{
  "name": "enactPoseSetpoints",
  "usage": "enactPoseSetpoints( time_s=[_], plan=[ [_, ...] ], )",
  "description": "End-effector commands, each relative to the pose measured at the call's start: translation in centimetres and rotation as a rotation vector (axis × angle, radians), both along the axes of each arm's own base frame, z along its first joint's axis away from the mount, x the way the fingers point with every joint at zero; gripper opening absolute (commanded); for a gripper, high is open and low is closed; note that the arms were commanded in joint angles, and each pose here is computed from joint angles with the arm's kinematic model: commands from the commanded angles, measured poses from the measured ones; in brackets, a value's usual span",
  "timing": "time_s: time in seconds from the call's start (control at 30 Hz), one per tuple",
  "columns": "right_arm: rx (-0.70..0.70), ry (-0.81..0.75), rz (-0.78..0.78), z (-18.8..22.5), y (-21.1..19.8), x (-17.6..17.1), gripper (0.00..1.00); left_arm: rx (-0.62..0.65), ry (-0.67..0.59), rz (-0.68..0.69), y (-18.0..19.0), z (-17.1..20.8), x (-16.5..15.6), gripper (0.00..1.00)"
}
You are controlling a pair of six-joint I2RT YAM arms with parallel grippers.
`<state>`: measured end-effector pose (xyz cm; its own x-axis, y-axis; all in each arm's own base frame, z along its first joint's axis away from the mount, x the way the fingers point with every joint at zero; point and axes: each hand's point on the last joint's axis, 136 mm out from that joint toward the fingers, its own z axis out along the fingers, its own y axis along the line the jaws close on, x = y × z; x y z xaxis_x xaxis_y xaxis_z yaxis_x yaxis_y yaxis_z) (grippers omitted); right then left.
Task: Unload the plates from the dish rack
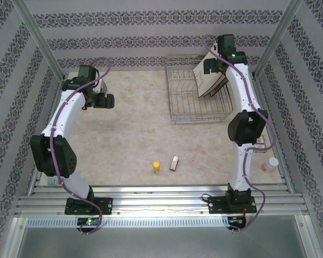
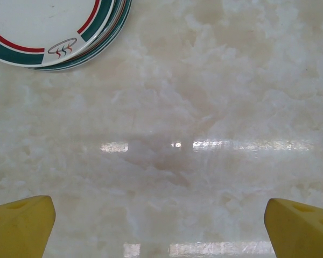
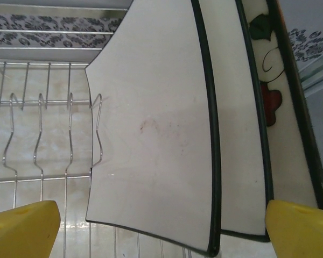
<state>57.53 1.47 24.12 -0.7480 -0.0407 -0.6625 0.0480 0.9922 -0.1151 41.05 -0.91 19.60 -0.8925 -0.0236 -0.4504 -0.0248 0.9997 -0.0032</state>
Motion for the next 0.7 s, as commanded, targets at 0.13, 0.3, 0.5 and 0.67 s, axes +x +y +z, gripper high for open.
enactPoseSetpoints(
  time_s=[0.13,0.3,0.5,0.67],
  plan=[
    [0.044,0.029,0.021,-1.7,0.9,0.6,0.97,0.052,0.004,-0.02,0.1,0.4,-0.4,1.0],
    [0.058,0.031,0.031,-2.2,1.3,1.3,0.97,0.065,0.004,-0.023,0.2,0.5,-0.3,1.0],
    [0.068,0.03,0.043,-2.7,2.1,2.3,0.95,0.08,-0.008,-0.021,0.4,0.8,-0.1,1.0],
    [0.077,0.019,0.04,-2.9,2.6,2.7,0.88,0.082,-0.005,-0.022,0.5,0.6,-0.2,1.0]
  ],
)
